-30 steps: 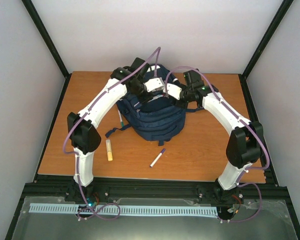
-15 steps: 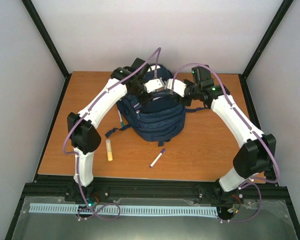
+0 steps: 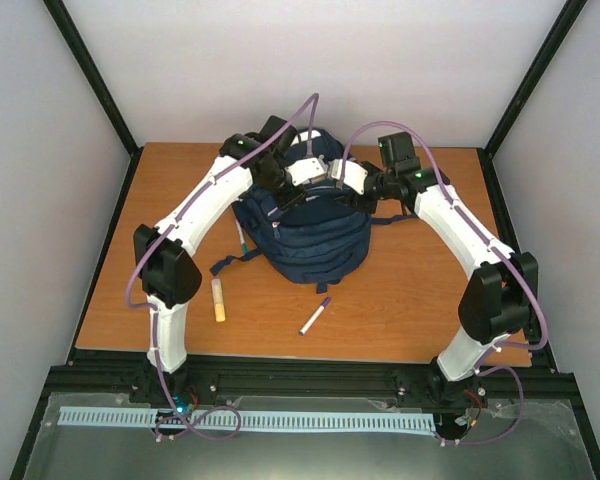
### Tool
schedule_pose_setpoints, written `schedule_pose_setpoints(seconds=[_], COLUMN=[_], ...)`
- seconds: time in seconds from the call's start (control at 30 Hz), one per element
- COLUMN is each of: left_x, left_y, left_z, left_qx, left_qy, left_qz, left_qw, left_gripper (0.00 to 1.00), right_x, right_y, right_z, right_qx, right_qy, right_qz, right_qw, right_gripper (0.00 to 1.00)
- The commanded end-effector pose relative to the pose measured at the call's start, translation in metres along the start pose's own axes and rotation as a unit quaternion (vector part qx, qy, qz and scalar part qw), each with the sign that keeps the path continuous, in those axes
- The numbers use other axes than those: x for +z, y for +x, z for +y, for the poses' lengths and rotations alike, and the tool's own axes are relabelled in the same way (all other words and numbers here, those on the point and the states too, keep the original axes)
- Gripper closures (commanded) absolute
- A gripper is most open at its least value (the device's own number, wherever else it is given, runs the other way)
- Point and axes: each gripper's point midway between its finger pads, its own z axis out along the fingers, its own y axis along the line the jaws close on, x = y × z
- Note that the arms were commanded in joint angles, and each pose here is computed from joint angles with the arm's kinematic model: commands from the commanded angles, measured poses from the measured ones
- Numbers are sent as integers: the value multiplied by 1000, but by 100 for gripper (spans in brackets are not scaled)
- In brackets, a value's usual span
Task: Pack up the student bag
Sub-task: Place the stationery in the student bag, then adjust the student bag at the center of the board.
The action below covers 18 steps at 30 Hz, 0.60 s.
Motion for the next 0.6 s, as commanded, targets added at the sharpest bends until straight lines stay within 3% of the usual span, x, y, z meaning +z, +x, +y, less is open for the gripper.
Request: schedule_pose_setpoints(seconds=[0.0,0.17,0.33,0.37,0.43,0.47,0.5,0.57], left_x=[-28,-28,-29,-30,-39,-47,-54,-74], left_y=[-12,-11,-9,-7,-4,-3,0,9], left_z=[-1,-3,1,5,11,15,19,29], left_qx=[-9,-9,-14,-21,-34,-43,-56,-96], left_qy=[6,11,1,-7,-16,-22,-26,-29], left_qz=[-38,-38,-33,-31,-34,-41,-46,-64], left_qw=[999,999,999,999,999,998,997,993], left_gripper=[99,99,97,86,40,26,17,12], right_x=[12,29,34,34,32,31,28,22], right_y=[12,17,8,7,10,13,17,26], right_z=[5,-5,-8,-9,-12,-14,-16,-20], right_qx=[3,27,36,35,41,44,49,63], right_qy=[-12,-10,-19,-17,-8,-3,4,16], right_qz=[0,0,-15,-15,-5,3,11,26], right_qw=[1000,1000,999,999,999,999,999,998], right_gripper=[46,51,80,85,91,92,93,95])
